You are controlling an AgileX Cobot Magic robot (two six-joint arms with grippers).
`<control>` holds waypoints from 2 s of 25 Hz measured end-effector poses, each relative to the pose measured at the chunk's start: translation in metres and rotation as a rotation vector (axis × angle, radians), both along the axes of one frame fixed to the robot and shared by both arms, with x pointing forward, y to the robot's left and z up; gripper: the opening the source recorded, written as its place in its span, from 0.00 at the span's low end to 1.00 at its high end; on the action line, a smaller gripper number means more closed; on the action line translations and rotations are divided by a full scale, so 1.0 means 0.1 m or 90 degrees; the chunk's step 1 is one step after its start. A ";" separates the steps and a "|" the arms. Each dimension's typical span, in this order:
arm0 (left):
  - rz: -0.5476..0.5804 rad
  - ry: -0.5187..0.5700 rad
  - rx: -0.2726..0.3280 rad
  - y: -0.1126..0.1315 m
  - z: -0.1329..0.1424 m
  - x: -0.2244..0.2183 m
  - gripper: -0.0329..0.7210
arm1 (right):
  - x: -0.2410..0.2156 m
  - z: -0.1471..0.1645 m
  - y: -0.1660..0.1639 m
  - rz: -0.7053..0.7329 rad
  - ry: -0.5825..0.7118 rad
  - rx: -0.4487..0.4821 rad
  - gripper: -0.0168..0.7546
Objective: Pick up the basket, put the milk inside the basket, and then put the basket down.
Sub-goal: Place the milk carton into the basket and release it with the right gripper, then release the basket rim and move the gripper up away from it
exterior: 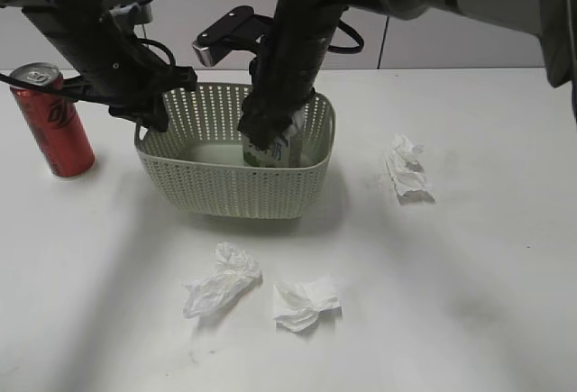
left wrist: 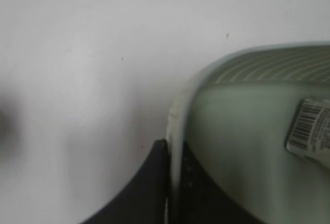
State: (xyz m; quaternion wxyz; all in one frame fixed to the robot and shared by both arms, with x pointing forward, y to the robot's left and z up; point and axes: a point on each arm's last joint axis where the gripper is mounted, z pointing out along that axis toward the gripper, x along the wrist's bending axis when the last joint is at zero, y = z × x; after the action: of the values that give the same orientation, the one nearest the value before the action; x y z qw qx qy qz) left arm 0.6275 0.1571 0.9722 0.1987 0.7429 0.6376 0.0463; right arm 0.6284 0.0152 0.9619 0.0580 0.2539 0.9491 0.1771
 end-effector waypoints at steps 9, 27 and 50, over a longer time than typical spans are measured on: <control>-0.005 -0.001 0.007 0.01 0.00 0.00 0.04 | -0.08 0.82 -0.18 -0.018 -0.086 0.030 0.84; 0.019 -0.028 -0.029 -0.04 -0.07 0.08 0.04 | -1.47 1.65 -2.54 -0.460 -0.065 0.058 0.79; 0.032 -0.024 -0.057 -0.05 0.07 0.03 0.89 | -2.51 1.19 -2.75 -0.469 -0.112 0.133 0.79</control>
State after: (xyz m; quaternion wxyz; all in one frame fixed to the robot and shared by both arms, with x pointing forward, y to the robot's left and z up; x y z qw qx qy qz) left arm 0.6303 0.1523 0.9789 0.2424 0.7162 0.6534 0.0371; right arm 0.3770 -0.2596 1.0806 0.1730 0.5662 0.7623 0.2614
